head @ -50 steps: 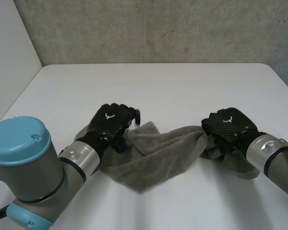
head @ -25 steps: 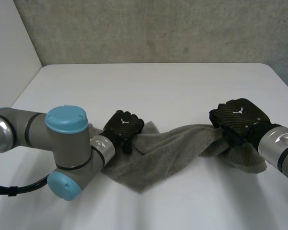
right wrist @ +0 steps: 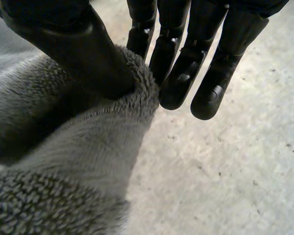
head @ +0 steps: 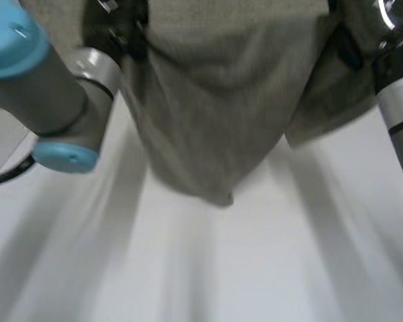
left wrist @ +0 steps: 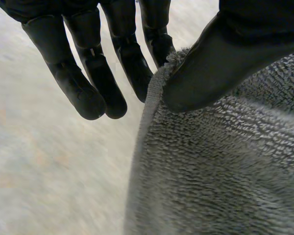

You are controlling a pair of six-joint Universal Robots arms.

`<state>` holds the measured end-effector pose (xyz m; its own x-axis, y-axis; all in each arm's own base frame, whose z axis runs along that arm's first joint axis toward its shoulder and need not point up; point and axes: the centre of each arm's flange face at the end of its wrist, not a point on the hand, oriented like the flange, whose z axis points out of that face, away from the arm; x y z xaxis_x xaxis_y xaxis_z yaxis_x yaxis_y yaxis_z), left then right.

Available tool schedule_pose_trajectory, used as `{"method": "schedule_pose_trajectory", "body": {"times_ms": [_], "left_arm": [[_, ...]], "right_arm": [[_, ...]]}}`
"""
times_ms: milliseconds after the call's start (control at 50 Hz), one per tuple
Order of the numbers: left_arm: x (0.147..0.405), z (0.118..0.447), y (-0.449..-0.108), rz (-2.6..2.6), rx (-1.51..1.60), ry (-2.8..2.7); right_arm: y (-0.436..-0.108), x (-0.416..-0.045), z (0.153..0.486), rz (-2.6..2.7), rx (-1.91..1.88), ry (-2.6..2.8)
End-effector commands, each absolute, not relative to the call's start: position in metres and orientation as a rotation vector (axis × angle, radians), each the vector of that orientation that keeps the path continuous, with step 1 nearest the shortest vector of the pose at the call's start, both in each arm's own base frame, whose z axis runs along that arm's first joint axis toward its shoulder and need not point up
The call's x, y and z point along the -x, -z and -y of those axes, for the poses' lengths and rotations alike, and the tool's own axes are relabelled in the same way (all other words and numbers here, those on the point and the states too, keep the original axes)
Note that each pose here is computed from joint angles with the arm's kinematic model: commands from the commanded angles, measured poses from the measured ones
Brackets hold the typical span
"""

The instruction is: Fold the towel.

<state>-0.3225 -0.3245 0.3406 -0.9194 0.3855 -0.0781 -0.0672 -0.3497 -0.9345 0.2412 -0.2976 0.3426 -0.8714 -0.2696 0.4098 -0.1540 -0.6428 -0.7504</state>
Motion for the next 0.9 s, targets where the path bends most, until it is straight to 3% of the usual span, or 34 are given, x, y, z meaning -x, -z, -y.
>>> {"method": "schedule_pose_trajectory", "body": {"times_ms": [20,80,180,320,400,660,900], "left_arm": [[0.304,0.291,-0.352,1.582,0.384,-2.231],[0.302,0.284,-0.336,1.626,0.441,-2.187],[0.294,0.257,-0.258,1.869,0.671,-1.991],[0.276,0.221,-0.204,2.051,0.84,-1.851],[0.27,0.205,-0.192,2.09,0.869,-1.803],[0.256,0.166,-0.203,2.027,0.876,-1.843],[0.243,0.138,-0.223,1.903,0.857,-1.958]], "right_arm": [[-0.308,-0.248,0.291,-1.576,0.943,2.378],[-0.294,-0.249,0.285,-1.671,1.037,2.269],[-0.22,-0.243,0.237,-1.953,1.571,1.745],[-0.174,-0.224,0.196,-1.982,2.009,1.395],[-0.176,-0.224,0.195,-2.017,1.947,1.408],[-0.248,-0.235,0.228,-1.998,1.219,1.747],[-0.244,-0.259,0.273,-2.012,0.996,1.63]]}}
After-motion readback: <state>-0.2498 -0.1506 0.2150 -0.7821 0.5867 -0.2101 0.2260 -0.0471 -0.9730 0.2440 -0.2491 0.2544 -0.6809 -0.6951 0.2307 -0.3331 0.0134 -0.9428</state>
